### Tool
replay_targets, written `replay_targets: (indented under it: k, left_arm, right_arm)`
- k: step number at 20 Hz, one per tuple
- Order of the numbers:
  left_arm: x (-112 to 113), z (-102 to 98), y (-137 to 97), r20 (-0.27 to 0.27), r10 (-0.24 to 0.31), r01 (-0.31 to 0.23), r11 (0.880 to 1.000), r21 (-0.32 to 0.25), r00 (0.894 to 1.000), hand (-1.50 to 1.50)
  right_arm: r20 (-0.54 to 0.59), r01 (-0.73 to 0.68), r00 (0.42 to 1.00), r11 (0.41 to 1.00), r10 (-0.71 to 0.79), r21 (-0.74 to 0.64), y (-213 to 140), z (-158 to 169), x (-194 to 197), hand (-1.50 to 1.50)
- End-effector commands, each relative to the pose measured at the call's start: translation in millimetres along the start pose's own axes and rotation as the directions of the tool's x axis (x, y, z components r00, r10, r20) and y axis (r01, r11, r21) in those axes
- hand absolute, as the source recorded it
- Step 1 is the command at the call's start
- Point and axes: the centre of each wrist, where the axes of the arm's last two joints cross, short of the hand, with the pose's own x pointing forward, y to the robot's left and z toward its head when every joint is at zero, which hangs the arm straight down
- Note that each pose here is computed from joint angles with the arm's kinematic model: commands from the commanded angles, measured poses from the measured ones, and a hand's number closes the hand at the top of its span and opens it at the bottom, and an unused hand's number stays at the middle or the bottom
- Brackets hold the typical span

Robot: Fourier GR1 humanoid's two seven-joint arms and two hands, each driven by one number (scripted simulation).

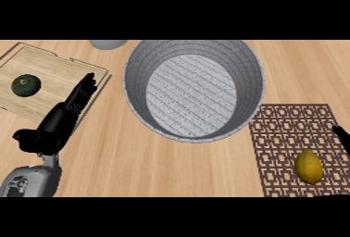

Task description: Pick the lemon from the placemat and place it in the basket

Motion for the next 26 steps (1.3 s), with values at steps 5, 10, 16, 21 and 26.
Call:
replay_targets:
  k: [5,10,16,21,26]
  left_arm:
    - [4.3,10.0,-11.9,0.004,0.001,-0.001,1.0,0.007,1.0,0.0]
    - [-5.3,12.7,-15.6,-0.001,-0.005,0.005,1.0,-0.015,1.0,0.0]
    - [-3.6,-8.2,2.2,0.001,-0.008,0.008,1.0,0.002,1.0,0.0]
    - [5.1,1.8,21.4,-0.007,0.005,-0.005,1.0,0.002,1.0,0.0]
    - [4.7,-0.5,6.9,0.0,-0.013,0.013,1.0,0.01,1.0,0.0]
  right_arm:
    - [-0.016,-0.033,0.999,0.999,0.033,0.023,18.7,-22.2,-2.2,-1.5]
    - [-0.048,-0.044,0.998,0.998,0.046,0.038,17.4,-32.0,-1.6,-1.5]
    - [-0.096,-0.055,0.994,0.997,0.061,0.062,32.2,-42.4,-20.5,-1.5]
    - [-0.091,-0.057,0.994,0.994,0.066,0.092,30.9,-29.8,-19.6,-1.5]
    - [-0.086,-0.061,0.993,0.986,0.075,0.157,66.2,-48.9,-13.8,-1.5]
